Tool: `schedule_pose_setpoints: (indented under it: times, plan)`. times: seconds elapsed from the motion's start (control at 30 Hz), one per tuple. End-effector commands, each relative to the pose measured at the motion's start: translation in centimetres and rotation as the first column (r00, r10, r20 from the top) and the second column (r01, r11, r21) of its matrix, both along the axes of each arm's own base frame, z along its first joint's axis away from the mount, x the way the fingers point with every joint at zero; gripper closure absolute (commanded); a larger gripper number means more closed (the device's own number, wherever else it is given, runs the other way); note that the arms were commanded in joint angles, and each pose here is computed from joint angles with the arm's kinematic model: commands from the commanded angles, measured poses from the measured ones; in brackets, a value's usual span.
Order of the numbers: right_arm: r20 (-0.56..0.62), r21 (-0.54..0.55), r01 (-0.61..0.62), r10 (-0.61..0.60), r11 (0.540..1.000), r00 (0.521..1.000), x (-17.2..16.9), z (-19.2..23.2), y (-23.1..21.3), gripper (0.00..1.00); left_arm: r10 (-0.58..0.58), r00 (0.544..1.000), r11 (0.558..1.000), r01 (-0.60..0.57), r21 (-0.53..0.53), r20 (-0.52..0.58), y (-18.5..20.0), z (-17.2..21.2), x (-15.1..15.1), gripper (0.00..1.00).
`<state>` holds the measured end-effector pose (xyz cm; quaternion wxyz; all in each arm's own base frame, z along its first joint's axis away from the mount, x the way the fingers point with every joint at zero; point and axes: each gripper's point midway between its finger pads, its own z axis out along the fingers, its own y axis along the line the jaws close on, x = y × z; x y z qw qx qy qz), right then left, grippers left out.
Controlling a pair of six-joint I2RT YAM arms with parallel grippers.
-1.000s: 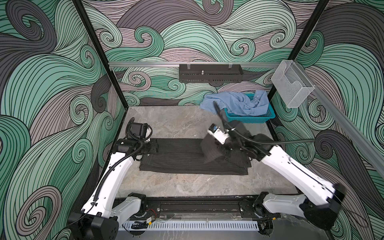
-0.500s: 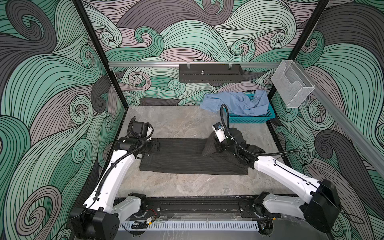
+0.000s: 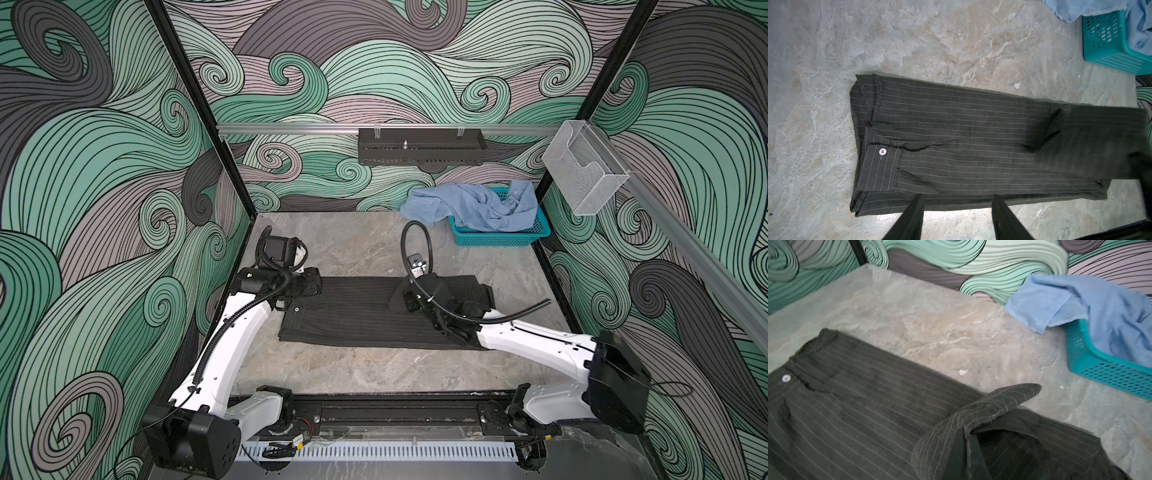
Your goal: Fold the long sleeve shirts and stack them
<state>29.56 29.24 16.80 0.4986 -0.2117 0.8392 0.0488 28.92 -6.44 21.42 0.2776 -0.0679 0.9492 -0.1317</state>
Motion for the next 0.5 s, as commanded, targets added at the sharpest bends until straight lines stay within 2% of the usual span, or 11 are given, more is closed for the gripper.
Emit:
schedule_pose_setpoints:
  times: [0.0,0.07,0.1,0.2,0.27,0.37,0.47]
  plan:
    - [0.01,0.031,0.002,-0.002,1.0,1.0,-2.2,0.0,2.7,1.0,0.059,0.997,0.998,-0.059,0.01,0.052,1.3,2.0,0.8,0.44]
    - [-0.007,0.022,-0.056,0.056,0.998,0.998,-4.7,-0.9,4.5,0.99,0.07,0.996,0.997,-0.071,0.011,0.062,1.8,2.4,0.9,0.45]
    - [-0.019,0.015,-0.076,0.076,0.997,0.997,-5.8,-1.2,5.0,0.94,0.072,0.995,0.997,-0.073,0.011,0.065,1.9,2.5,0.9,0.45]
    - [-0.067,-0.012,-0.135,0.134,0.991,0.989,-9.2,-2.5,5.6,0.65,0.069,0.996,0.998,-0.07,0.011,0.063,2.0,2.6,0.8,0.44]
    - [-0.086,-0.028,-0.155,0.153,0.987,0.985,-10.8,-2.5,4.8,0.4,0.045,0.998,0.999,-0.044,-0.009,0.051,1.4,2.4,0.6,0.44]
    - [-0.065,-0.032,-0.16,0.157,0.987,0.985,-11.4,-0.8,2.6,0.22,0.02,1.0,0.997,-0.019,-0.07,0.017,0.3,1.5,0.0,0.44]
    - [0.02,-0.017,-0.14,0.14,0.99,0.99,-10.8,2.2,-0.5,0.13,0.013,0.999,0.993,-0.018,-0.12,-0.038,-1.2,0.1,-0.8,0.44]
